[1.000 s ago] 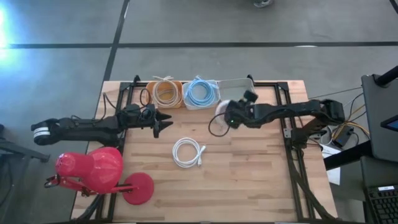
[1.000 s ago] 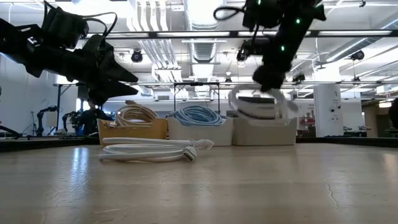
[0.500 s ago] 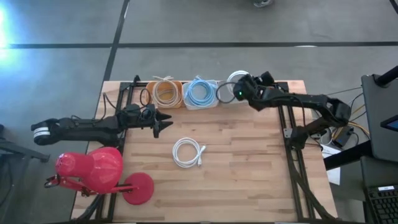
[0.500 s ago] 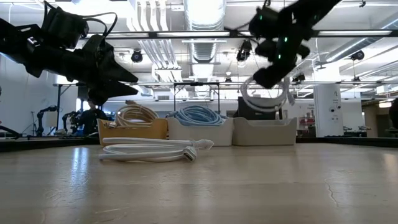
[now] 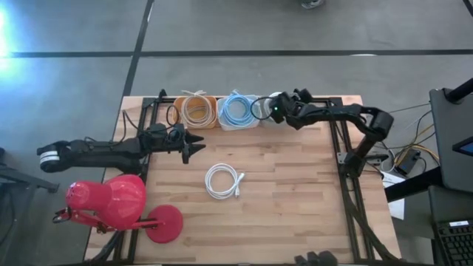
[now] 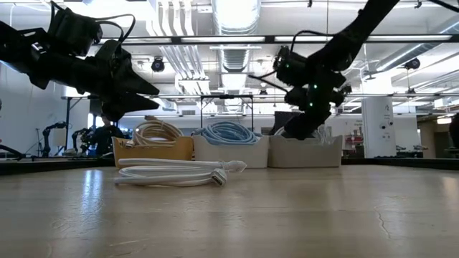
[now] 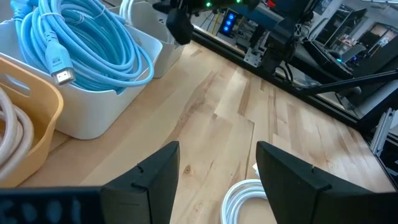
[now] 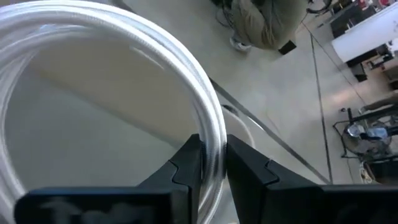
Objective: Sort HDMI cables
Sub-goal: Put the white HDMI cable into the gray bin
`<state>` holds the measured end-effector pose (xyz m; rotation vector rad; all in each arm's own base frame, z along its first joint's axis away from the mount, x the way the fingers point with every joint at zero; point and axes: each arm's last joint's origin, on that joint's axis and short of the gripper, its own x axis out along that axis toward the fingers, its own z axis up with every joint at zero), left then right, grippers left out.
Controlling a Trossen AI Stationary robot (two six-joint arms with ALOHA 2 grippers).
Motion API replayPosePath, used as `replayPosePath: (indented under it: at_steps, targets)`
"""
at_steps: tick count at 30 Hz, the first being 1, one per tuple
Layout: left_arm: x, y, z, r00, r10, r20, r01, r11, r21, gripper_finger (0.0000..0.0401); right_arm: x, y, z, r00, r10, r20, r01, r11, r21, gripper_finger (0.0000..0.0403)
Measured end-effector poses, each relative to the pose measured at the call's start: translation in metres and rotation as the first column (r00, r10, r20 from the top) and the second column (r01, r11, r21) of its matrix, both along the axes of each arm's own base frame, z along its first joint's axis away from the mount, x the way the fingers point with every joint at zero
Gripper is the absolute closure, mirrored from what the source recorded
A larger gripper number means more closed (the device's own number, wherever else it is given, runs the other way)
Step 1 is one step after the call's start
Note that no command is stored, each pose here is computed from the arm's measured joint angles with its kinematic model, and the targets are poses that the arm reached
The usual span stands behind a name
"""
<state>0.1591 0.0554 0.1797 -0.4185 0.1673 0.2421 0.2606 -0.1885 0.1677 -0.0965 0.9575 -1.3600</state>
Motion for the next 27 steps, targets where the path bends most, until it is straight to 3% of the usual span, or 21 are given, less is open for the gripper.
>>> replayPosePath:
  at_steps: [6, 13, 18, 20, 22, 27]
  targets:
    - [0.0, 0.0, 0.0, 1.0, 0.0, 0.0, 0.0, 1.0, -0.001, 0.0188, 0.004, -0.001, -0.005, 0.999, 0.036, 0.039, -0.038, 0.999, 0.039, 0.0315]
    - [0.0, 0.0, 0.0, 1.0, 0.0, 0.0, 0.0, 1.0, -0.002, 0.0188, 0.003, 0.0, 0.015, 0.993, 0.056, 0.1, -0.056, 0.998, -0.007, 0.0286]
    - [0.0, 0.0, 0.0, 1.0, 0.0, 0.0, 0.0, 1.0, -0.002, 0.0188, 0.008, 0.012, 0.03, 0.944, 0.168, 0.285, -0.195, 0.978, 0.069, 0.0273]
    - [0.0, 0.0, 0.0, 1.0, 0.0, 0.0, 0.0, 1.0, -0.001, 0.0188, 0.014, 0.021, 0.036, 0.885, 0.257, 0.387, -0.327, 0.937, 0.126, 0.027]
    - [0.0, 0.0, 0.0, 1.0, 0.0, 0.0, 0.0, 1.0, -0.001, 0.0188, 0.022, 0.032, 0.042, 0.795, 0.341, 0.501, -0.471, 0.868, 0.157, 0.0268]
    - [0.0, 0.0, 0.0, 1.0, 0.0, 0.0, 0.0, 1.0, -0.002, 0.0188, 0.051, 0.067, 0.051, 0.505, 0.495, 0.707, -0.769, 0.63, 0.109, 0.0271]
